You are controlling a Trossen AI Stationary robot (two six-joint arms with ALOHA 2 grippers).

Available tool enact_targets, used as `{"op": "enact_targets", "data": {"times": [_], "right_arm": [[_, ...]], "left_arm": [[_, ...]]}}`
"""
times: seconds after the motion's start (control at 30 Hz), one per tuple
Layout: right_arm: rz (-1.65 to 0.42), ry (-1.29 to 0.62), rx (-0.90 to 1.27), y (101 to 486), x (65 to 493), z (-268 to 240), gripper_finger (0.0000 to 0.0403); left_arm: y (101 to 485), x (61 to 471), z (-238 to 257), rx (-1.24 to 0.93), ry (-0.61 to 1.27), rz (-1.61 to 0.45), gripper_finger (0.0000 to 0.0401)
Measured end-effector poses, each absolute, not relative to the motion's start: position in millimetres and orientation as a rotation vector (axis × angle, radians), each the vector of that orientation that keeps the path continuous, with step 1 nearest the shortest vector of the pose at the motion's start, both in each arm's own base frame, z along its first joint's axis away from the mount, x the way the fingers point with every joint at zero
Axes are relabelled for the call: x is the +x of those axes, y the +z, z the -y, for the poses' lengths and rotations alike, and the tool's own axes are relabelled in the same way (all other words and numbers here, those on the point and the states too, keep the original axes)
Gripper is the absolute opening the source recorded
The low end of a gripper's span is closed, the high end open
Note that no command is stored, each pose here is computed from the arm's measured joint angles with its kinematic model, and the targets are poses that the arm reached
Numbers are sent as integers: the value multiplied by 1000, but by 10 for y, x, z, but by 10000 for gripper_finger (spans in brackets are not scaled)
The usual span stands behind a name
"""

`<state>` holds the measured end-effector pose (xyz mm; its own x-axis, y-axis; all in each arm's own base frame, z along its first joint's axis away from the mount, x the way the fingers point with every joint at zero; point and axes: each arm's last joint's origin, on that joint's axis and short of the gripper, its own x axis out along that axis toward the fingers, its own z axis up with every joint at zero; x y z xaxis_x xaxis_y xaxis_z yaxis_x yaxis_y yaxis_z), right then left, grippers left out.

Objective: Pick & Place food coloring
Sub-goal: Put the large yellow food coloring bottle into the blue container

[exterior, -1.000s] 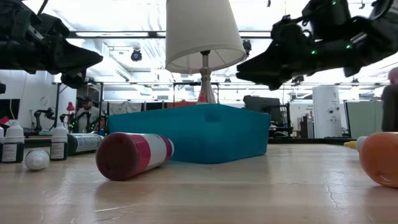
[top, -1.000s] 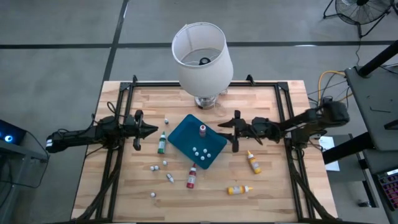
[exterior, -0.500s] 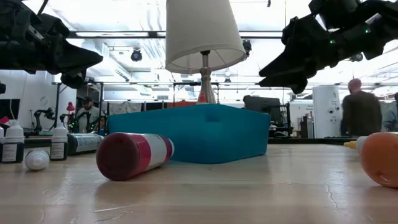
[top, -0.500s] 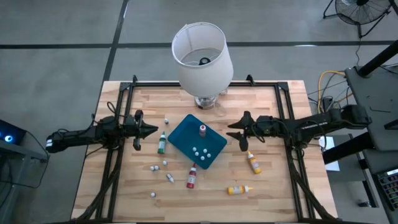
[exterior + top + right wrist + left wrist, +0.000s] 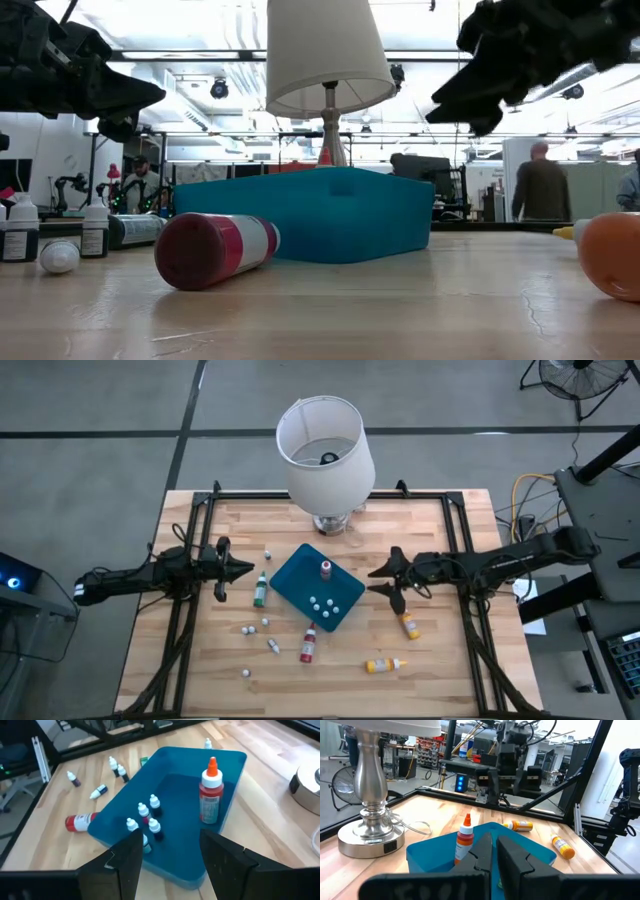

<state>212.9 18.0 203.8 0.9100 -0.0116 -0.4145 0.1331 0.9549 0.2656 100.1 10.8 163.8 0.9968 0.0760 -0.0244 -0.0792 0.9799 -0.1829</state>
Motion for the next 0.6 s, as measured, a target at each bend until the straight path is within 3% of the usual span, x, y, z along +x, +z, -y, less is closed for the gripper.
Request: {"op": "enact_targets", "data": {"times": [0.6], "right_arm": [[-710,-154,432,2591,2142,-282,185]], "left_arm": [[1638,1001,-108,-185,78,-17,0]]}}
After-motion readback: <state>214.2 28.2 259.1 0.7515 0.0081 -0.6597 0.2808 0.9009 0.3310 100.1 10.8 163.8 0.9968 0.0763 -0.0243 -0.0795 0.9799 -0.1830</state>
